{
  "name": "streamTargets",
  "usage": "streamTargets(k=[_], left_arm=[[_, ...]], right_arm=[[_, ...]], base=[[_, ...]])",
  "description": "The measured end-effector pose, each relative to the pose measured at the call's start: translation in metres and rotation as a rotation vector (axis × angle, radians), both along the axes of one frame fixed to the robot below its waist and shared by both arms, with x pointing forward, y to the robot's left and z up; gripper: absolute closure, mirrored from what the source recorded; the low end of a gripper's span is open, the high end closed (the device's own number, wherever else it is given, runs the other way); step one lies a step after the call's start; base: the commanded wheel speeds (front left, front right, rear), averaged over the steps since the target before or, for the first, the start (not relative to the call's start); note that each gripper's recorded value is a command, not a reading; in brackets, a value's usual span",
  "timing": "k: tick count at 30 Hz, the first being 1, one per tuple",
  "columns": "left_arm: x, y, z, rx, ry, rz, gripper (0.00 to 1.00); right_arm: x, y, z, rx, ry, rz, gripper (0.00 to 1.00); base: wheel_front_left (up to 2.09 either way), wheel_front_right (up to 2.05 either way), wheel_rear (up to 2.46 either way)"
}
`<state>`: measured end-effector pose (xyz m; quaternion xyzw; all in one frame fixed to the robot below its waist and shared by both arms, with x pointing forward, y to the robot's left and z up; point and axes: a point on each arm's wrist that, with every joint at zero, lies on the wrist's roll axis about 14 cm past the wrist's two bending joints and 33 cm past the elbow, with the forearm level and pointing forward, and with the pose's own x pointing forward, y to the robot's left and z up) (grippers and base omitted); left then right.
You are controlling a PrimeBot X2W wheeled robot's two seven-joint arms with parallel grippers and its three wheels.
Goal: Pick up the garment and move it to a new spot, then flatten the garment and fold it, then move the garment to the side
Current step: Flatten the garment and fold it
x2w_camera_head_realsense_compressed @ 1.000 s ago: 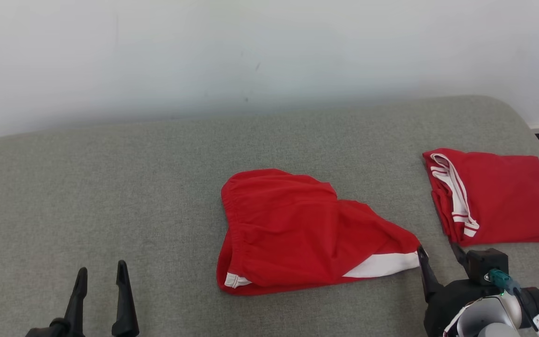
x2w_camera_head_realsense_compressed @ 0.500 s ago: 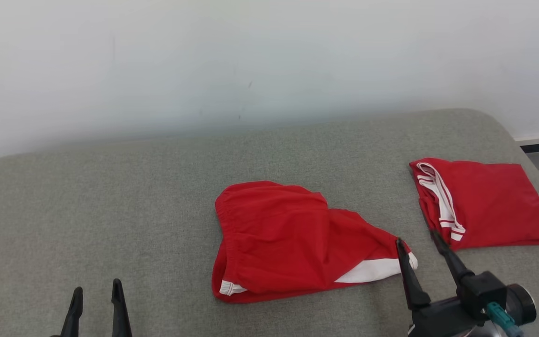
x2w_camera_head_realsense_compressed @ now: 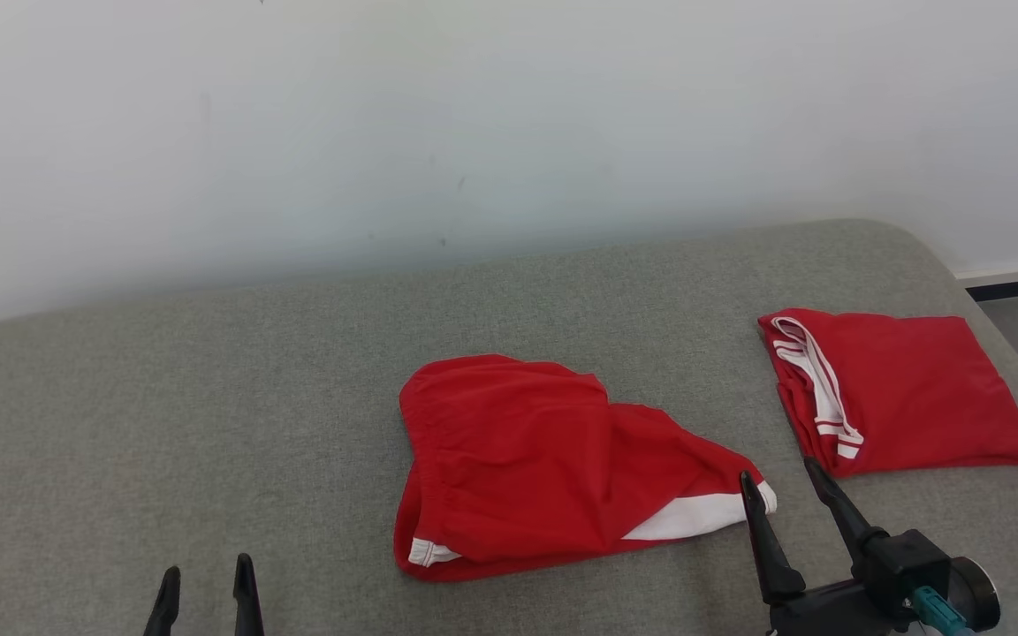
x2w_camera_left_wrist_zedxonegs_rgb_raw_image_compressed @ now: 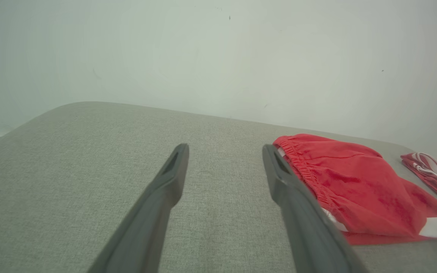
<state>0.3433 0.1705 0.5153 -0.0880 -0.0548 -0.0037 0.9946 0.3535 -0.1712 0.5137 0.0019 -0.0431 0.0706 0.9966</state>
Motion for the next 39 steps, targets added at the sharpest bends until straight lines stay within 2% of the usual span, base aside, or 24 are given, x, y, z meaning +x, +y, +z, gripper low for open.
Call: streamTargets(k=[24, 29, 39], left_arm=[[0.004, -0.007, -0.001, 0.008, 0.007, -0.011, 0.0], [0.009, -0.034, -0.012, 0.013, 0.035, -0.113, 0.0], [0.025, -0.092, -0.066, 0.077, 0.233, -0.35, 0.0]], right_arm=[[0.003, -0.005, -0.01, 0.031, 0.032, -0.023, 0.0], [0.008, -0.014, -0.02, 0.02, 0.098, -0.047, 0.0], [0.022, -0.026, -0.063, -0.004, 0.34, -0.053, 0.0]], base=[[0.0, 0.0, 0.0], [0.0, 0.0, 0.0], [0.0, 0.0, 0.0]])
